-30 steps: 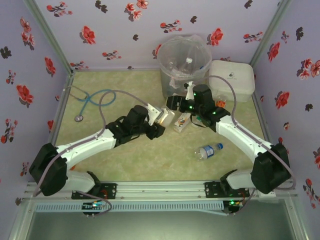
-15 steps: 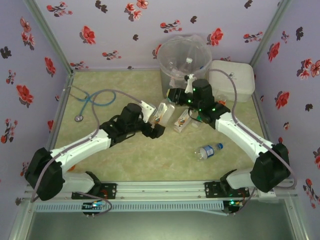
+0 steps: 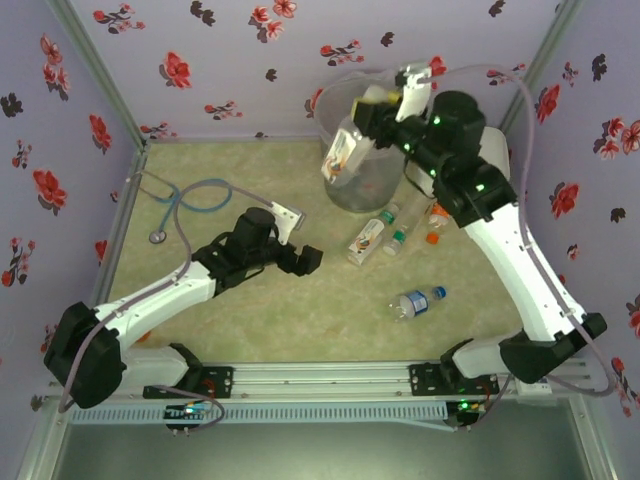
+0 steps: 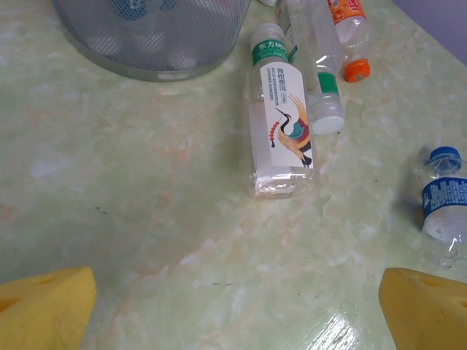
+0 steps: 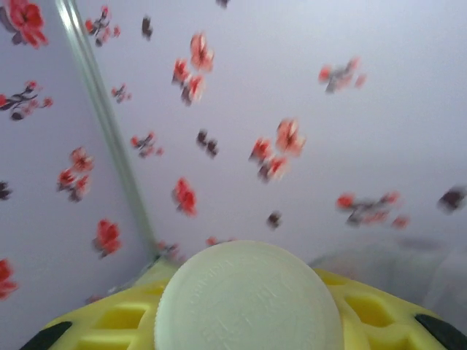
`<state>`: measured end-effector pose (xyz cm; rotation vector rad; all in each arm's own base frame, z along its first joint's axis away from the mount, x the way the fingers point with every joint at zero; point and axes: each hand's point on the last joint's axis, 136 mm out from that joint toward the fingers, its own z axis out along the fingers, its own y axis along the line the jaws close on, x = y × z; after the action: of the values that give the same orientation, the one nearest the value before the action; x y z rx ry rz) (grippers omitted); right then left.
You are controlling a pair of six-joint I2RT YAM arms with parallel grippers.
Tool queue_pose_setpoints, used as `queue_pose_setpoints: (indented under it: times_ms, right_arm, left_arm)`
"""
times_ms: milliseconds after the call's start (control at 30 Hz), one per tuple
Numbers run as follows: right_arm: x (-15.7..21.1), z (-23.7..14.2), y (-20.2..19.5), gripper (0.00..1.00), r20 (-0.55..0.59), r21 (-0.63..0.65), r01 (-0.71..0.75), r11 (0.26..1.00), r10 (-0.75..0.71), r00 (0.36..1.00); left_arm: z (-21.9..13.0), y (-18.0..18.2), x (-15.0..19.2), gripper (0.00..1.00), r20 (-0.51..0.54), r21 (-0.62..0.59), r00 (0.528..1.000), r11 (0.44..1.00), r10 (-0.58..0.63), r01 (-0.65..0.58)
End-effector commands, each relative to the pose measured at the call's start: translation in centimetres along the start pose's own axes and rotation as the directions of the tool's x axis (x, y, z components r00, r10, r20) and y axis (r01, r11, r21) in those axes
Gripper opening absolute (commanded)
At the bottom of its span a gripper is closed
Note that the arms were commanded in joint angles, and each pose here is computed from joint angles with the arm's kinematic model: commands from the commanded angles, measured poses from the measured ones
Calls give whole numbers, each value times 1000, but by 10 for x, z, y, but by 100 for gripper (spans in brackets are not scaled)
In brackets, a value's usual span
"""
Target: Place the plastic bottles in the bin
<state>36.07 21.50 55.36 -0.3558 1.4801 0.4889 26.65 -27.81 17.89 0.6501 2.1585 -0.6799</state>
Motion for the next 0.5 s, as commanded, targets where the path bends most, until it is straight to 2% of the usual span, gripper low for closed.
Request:
queue_pose_setpoints:
  times_ms: [0,200,333,467]
  right_arm:
    - [11,34,-43,0,-41,155,175,972,-171,984]
    - [32,87,-100,0,-91,250,164,954,-145,985]
    - [82,121,-117,0,-198,216,103,971,-59,978]
    - [140,143,-115,0,-303,103,-7,995,39,952]
  left_arm:
    - [-6,3,-14,100,54,-14,997,998,-58,59]
    - [-9,8,-7,100,36,-38,996,996,-80,81]
    - [-15,12,2,100,20,-62,996,994,-90,91]
    - [-21,14,7,100,26,-69,994,992,-103,104]
